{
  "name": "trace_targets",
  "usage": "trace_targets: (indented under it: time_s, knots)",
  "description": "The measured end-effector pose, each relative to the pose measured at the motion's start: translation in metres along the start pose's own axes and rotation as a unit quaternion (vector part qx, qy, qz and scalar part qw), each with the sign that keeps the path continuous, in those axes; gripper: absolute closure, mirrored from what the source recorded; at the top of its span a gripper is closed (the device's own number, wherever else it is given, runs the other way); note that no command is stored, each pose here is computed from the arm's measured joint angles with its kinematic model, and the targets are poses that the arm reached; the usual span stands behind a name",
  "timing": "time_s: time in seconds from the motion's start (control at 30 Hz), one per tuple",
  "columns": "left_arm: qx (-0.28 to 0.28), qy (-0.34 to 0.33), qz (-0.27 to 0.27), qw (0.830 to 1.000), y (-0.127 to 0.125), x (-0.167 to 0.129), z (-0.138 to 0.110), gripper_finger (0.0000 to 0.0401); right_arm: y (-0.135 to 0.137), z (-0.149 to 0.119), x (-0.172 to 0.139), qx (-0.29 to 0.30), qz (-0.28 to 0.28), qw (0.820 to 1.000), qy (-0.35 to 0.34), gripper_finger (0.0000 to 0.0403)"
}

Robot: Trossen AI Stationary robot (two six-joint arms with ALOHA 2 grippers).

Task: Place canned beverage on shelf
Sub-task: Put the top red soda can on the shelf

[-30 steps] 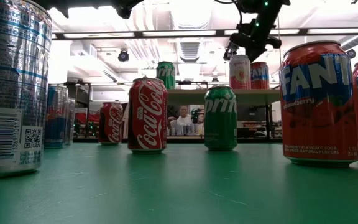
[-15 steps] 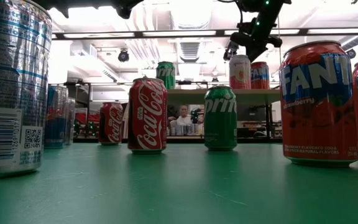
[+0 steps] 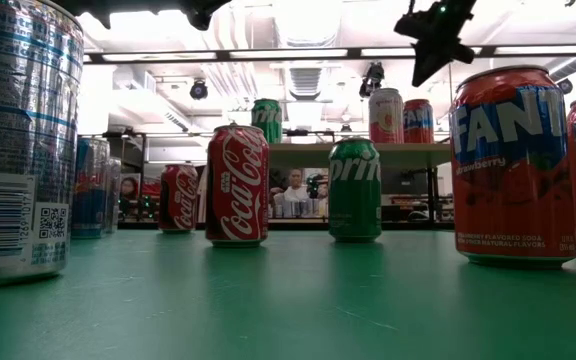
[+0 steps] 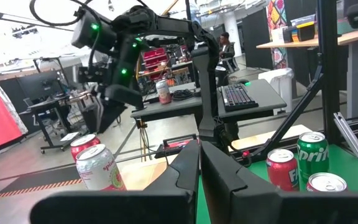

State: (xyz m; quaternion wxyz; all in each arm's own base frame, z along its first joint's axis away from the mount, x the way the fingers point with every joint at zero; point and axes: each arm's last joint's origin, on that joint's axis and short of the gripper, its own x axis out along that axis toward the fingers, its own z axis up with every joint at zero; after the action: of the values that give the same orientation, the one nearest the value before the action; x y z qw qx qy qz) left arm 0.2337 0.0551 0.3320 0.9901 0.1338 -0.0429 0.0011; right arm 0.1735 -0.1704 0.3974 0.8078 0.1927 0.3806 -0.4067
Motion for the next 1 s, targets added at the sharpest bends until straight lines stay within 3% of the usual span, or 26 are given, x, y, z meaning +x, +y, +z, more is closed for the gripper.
trace_targets:
  time_s: [0.27,0.67,1.0]
  knots:
    - [0.000,0.000,0.000,1.000,0.000,0.000,0.000,0.0401,-0.002,-0.004,0.010,0.006,-0.057,0.998,0.038,0.0392]
    - [0.000,0.000,0.000,1.000,0.000,0.000,0.000,0.0401,0.000,0.000,0.038,0.000,-0.066,0.995,0.073,0.0392]
    - [0.000,0.000,0.000,1.000,0.000,0.000,0.000,0.0401,-0.001,0.001,0.040,-0.002,-0.090,0.994,0.070,0.0392]
